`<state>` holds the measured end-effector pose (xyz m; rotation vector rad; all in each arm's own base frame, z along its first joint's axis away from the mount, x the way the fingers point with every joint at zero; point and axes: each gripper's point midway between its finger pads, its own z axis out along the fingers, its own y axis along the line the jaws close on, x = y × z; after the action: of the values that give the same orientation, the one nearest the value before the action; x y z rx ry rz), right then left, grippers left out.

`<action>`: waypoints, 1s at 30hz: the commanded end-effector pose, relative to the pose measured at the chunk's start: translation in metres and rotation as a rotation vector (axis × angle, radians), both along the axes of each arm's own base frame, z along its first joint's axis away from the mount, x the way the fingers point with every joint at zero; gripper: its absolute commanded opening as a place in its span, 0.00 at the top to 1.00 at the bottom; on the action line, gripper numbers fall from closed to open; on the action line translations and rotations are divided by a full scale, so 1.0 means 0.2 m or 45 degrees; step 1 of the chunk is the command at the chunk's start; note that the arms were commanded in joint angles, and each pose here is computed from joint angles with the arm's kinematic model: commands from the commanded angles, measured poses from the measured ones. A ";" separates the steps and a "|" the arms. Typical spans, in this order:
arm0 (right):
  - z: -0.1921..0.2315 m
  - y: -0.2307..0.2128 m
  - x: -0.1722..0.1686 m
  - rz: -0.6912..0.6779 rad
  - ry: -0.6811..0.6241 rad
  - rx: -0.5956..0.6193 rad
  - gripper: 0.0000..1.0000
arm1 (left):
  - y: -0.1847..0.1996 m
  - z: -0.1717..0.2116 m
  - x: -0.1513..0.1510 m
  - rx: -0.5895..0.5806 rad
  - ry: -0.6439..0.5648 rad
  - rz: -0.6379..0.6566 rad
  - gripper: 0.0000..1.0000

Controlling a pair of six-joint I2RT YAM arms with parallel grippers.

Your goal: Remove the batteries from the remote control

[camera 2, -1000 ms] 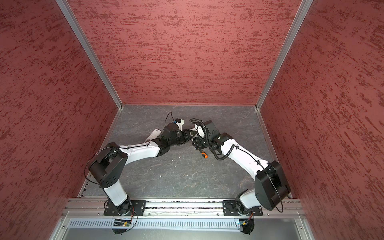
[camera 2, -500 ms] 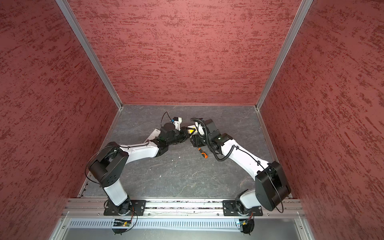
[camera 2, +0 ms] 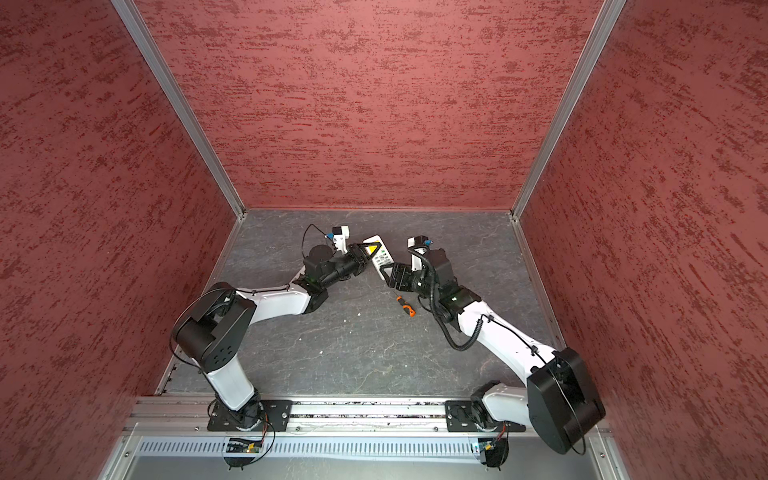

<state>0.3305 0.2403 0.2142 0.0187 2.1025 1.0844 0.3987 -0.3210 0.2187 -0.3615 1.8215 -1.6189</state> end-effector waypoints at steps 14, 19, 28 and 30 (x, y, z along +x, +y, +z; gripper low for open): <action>0.28 0.10 0.03 0.201 -0.143 0.425 0.49 | -0.05 0.23 -0.02 -0.271 -0.198 -0.012 1.00; 0.33 0.10 0.02 0.238 -0.178 0.452 0.55 | -0.06 0.23 -0.02 -0.279 -0.199 -0.026 1.00; 0.35 0.12 0.02 0.296 -0.190 0.505 0.61 | -0.12 0.24 -0.02 -0.281 -0.194 -0.057 1.00; 0.35 0.11 0.03 0.291 -0.191 0.503 0.69 | -0.13 0.23 -0.03 -0.283 -0.187 -0.064 1.00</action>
<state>0.3464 0.2560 0.2583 -0.0165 1.8506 1.5027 0.3925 -0.3381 0.2744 -0.2997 1.5272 -1.8401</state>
